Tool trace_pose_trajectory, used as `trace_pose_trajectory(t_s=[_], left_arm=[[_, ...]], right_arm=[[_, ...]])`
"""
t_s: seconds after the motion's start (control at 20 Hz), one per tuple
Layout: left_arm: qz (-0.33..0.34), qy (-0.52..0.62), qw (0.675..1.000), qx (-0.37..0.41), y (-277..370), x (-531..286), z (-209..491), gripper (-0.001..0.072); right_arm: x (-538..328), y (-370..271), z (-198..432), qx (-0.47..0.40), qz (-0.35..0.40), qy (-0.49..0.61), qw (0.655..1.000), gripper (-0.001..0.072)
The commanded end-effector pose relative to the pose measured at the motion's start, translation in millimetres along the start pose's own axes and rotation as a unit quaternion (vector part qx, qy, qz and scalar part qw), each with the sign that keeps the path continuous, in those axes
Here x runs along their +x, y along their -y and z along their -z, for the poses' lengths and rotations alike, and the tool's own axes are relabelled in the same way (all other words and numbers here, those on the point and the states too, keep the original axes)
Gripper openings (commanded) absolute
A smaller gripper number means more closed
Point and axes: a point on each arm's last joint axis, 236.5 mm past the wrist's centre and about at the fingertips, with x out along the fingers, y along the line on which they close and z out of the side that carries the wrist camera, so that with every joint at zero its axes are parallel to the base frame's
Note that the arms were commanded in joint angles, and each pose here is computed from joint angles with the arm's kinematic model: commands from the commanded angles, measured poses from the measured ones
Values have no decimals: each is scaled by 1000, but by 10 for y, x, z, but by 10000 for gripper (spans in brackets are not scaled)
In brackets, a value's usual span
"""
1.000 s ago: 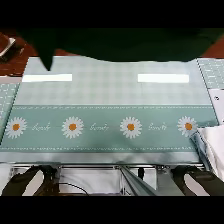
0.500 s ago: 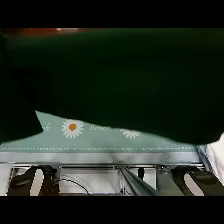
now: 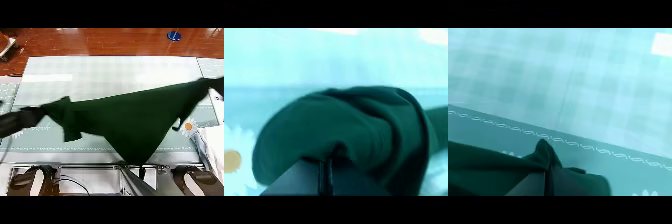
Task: Fold the shirts.
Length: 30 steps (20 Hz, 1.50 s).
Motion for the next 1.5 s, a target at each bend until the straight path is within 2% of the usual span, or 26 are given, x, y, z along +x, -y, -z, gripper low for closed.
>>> trace_pose_trajectory(t_s=[0.0, 0.2, 0.3, 0.35, 0.4, 0.45, 0.55, 0.65, 0.7, 0.75, 0.8, 0.9, 1.1, 1.2, 1.45], left_arm=[[-1, -54, 996, -67, -526, 712, 449, 17], [-53, -69, 991, -98, -985, 1226, 350, 18], [-59, -94, 987, -113, -1085, 1387, 340, 18], [-57, -106, 986, -119, -1105, 1444, 335, 36], [-52, -121, 984, -122, -1096, 1483, 329, 283], [-44, -137, 982, -121, -1066, 1497, 314, 508], [-62, -180, 979, -68, -1163, 1329, 227, 511], [-93, -188, 977, -48, -1340, 1012, 2, 510], [-97, -165, 980, -59, -1388, 875, -160, 510], [-86, -126, 985, -83, -1373, 776, -334, 510], [-54, -93, 989, -105, -1265, 749, -451, 510], [-8, -93, 990, -104, -1103, 868, -349, 510], [-7, -149, 985, -88, -1084, 1416, 104, 509], [-22, -152, 985, -75, -1100, 1675, 176, 509], [14, -241, 969, -43, -767, 2070, 573, 507]], right_arm=[[1050, 267, -110, 34, -12, -39, 999, 25], [2044, 241, -338, 90, -83, -98, 988, 25], [2391, 216, -436, 121, -110, -111, 980, 25], [2527, 201, -463, 137, -122, -115, 976, 73], [2612, 203, -470, 143, -127, -118, 974, 326], [2642, 234, -447, 137, -125, -127, 974, 413], [2481, 487, -353, 121, -95, -155, 976, 411], [2090, 1070, -92, 107, -12, -204, 973, 404], [1855, 1377, 56, 120, 34, -223, 967, 403], [1646, 1626, 201, 176, 69, -217, 958, 400], [1539, 1739, 355, 216, 78, -203, 952, 400], [1486, 1672, 865, 259, 61, -196, 944, 400], [1505, 1199, 1970, 286, 31, -245, 926, 400], [1481, 1075, 2254, 294, 30, -256, 920, 400], [1446, 598, 2706, 328, -30, -312, 891, 400]])
